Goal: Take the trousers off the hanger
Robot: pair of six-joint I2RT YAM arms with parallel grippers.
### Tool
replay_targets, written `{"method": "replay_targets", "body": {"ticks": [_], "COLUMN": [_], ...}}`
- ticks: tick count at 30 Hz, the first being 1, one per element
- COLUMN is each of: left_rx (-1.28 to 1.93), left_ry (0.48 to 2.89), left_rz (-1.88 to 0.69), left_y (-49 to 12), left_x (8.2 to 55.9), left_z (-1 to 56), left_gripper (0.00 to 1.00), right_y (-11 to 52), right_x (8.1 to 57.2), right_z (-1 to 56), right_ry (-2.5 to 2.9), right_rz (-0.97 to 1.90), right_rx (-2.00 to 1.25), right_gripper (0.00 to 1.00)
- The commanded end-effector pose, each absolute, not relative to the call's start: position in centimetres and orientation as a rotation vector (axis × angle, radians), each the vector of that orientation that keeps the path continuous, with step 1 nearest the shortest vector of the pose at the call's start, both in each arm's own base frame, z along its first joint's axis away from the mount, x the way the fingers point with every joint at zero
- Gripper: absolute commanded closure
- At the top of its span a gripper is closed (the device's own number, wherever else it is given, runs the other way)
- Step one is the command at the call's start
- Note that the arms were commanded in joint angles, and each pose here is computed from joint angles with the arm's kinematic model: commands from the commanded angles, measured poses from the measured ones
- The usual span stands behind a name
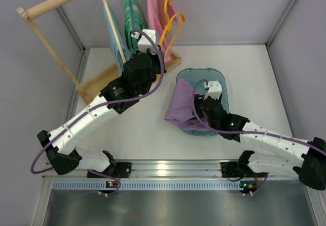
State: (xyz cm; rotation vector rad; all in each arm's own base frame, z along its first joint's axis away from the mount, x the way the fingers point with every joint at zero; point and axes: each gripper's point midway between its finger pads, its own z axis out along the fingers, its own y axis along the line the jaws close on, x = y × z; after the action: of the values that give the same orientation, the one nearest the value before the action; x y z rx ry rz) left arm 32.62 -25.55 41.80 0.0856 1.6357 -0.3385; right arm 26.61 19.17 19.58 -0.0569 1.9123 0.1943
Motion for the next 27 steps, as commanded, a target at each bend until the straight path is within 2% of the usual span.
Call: {"method": "replay_targets", "body": {"ticks": [1, 5, 6, 8, 12, 18, 22, 25, 26, 27], "left_rx": [0.076, 0.08, 0.079, 0.081, 0.093, 0.102, 0.111, 0.117, 0.118, 0.12], "left_ry": [1.582, 1.582, 1.579, 1.58, 1.586, 1.584, 1.586, 1.586, 1.585, 1.585], "left_rz": [-0.384, -0.382, -0.384, -0.384, -0.386, -0.373, -0.373, -0.374, -0.373, -0.369], "left_y": [-25.5, -25.5, -25.5, -25.6, -25.9, -25.9, -26.1, -26.3, -26.2, -26.2], "left_x": [32.1, 32.1, 32.0, 32.1, 32.1, 32.0, 32.0, 31.9, 31.9, 31.8], "left_z": [43.8, 43.8, 43.9, 43.8, 43.6, 43.6, 43.5, 43.5, 43.5, 43.5], "left_gripper": [1.0, 1.0, 1.0, 1.0, 1.0, 1.0, 1.0, 1.0, 1.0, 1.0], "right_y": [19.1, 18.3, 18.4, 17.9, 15.4, 16.0, 15.1, 13.5, 13.4, 13.9], "right_x": [26.2, 25.6, 25.4, 25.1, 25.9, 26.3, 26.0, 25.0, 24.6, 24.1], "right_z": [15.4, 14.2, 14.1, 13.9, 16.8, 22.3, 20.3, 15.7, 14.9, 13.5], "right_ry": [1.991, 2.022, 2.028, 2.053, 2.029, 1.929, 1.964, 2.046, 2.062, 2.093], "right_rz": [0.223, 0.209, 0.214, 0.175, 0.0, 0.011, -0.082, -0.163, -0.152, -0.102], "right_rx": [-0.054, -0.08, -0.099, -0.129, -0.096, -0.166, -0.179, -0.148, -0.133, -0.133], "right_gripper": [0.36, 0.73, 0.85, 0.99, 1.0, 1.0, 1.0, 1.0, 0.98, 0.89]}}
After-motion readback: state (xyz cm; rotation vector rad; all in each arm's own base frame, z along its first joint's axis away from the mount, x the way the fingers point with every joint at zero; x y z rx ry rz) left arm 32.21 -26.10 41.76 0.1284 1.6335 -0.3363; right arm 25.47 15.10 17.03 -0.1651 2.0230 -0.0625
